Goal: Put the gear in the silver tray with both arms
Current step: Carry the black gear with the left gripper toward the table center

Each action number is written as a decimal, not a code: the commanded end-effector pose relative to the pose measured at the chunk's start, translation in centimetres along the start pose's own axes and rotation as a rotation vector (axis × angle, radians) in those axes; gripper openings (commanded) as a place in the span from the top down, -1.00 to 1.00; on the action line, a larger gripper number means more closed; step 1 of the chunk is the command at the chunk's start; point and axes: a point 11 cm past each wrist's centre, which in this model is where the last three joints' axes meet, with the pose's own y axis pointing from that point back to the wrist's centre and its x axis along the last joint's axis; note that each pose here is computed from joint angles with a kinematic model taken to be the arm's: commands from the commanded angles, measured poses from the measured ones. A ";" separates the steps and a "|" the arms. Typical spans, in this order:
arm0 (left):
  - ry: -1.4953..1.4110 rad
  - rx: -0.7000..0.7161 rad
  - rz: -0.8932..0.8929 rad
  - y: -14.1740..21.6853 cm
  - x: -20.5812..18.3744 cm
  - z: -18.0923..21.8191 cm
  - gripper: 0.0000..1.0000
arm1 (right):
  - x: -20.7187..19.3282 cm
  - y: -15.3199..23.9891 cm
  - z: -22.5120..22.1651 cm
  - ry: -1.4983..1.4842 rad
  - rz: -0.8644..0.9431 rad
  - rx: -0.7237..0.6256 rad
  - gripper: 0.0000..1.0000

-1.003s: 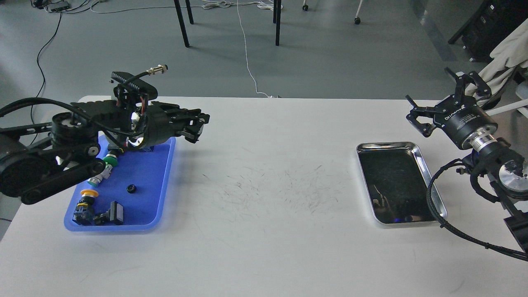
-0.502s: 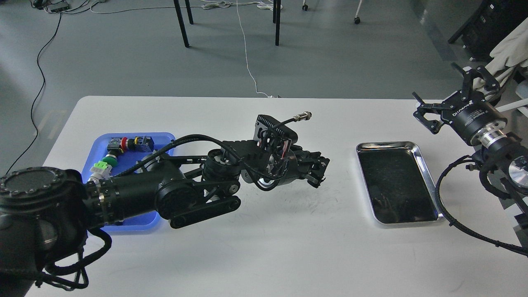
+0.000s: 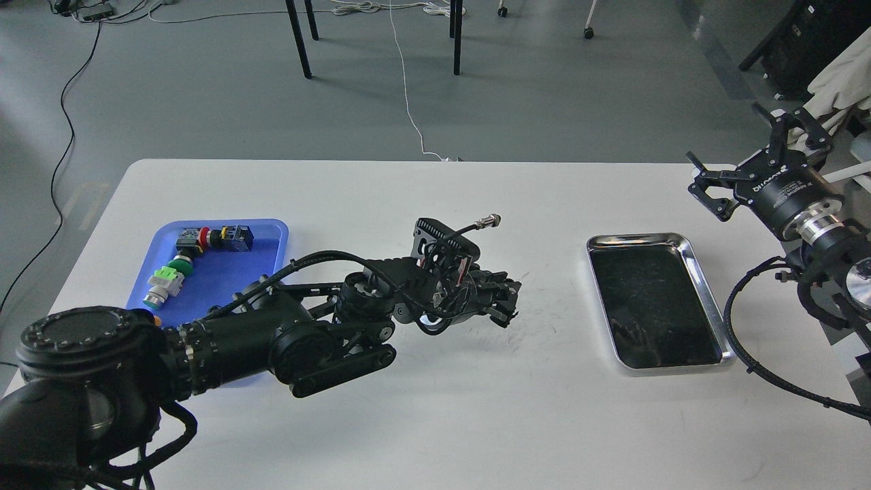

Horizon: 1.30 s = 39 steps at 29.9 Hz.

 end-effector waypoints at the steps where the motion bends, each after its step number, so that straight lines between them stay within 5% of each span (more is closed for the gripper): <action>1: 0.017 -0.015 -0.027 0.0 -1.7 0.9 0.78 | 0.0 0.0 -0.1 0.001 -0.001 0.001 -0.97; 13: 0.059 -0.024 -0.025 -0.1 -4.1 1.4 0.53 | 0.2 0.2 0.4 -0.001 0.001 -0.010 -0.97; 27: 0.175 -0.087 0.065 0.2 -2.8 3.7 -0.76 | -0.1 0.0 0.9 -0.005 -0.008 -0.018 -0.97; 39: 0.640 -0.074 0.436 2.8 8.9 -0.6 -0.95 | -3.5 -1.1 1.3 0.085 -0.077 -0.093 -0.97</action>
